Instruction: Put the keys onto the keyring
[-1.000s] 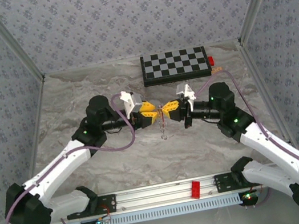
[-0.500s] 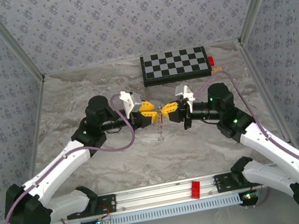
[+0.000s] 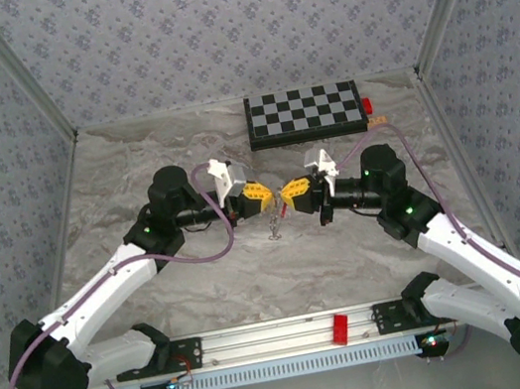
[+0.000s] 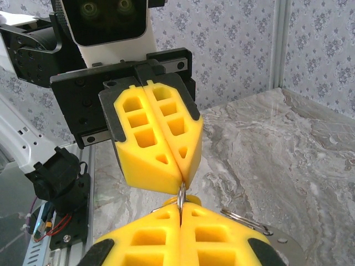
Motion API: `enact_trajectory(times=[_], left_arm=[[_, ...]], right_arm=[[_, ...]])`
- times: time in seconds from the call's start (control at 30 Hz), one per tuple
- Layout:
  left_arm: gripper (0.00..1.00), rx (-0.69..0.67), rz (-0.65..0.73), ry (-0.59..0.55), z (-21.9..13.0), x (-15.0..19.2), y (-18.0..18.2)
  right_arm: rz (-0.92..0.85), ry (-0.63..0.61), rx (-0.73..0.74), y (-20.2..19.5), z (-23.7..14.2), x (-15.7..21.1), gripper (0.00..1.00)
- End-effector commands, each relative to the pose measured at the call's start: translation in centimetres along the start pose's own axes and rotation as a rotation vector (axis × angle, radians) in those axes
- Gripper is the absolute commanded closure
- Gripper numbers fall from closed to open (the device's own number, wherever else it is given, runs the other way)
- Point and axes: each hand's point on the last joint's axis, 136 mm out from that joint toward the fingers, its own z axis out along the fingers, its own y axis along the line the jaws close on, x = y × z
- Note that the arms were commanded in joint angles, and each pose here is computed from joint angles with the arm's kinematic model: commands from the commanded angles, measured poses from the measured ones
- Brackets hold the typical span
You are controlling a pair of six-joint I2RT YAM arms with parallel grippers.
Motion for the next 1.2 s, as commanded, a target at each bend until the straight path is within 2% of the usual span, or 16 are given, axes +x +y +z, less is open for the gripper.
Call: enact_trajectory(times=[0.0,0.3,0.67,0.73,0.8,0.93,1.07,1.17], left_arm=[[1.0,0.062,0.023,-0.008,0.0,-0.4,-1.0],[1.0,0.125,0.003,0.073,1.2,1.1,-1.8],[1.0,0.117,0.0,0.086,1.9,1.0,-1.7],[0.93,0.095,0.005,0.079,1.7,0.8,-1.5],[0.92,0.072,0.017,0.058,1.3,0.2,-1.4],[0.76,-0.014,0.036,-0.011,0.0,-1.1,-0.5],[0.68,-0.08,0.041,-0.087,-1.3,-2.7,0.2],[0.66,-0.062,0.038,-0.108,-1.3,-3.3,-0.1]], right_arm=[[-0.03,-0.043,0.026,-0.1,-0.6,-0.9,1.0],[-0.029,-0.099,0.083,-1.1,-1.5,-1.8,1.0],[-0.016,-0.134,0.088,-1.4,-1.7,-2.3,1.0],[-0.013,-0.131,0.089,-1.5,-1.7,-2.1,1.0],[-0.012,-0.131,0.089,-1.5,-1.8,-2.0,1.0],[-0.006,-0.127,0.083,-1.4,-1.8,-1.7,1.0],[-0.006,-0.132,0.071,-1.3,-1.8,-1.7,1.0],[-0.002,-0.133,0.049,-1.1,-1.6,-1.7,1.0]])
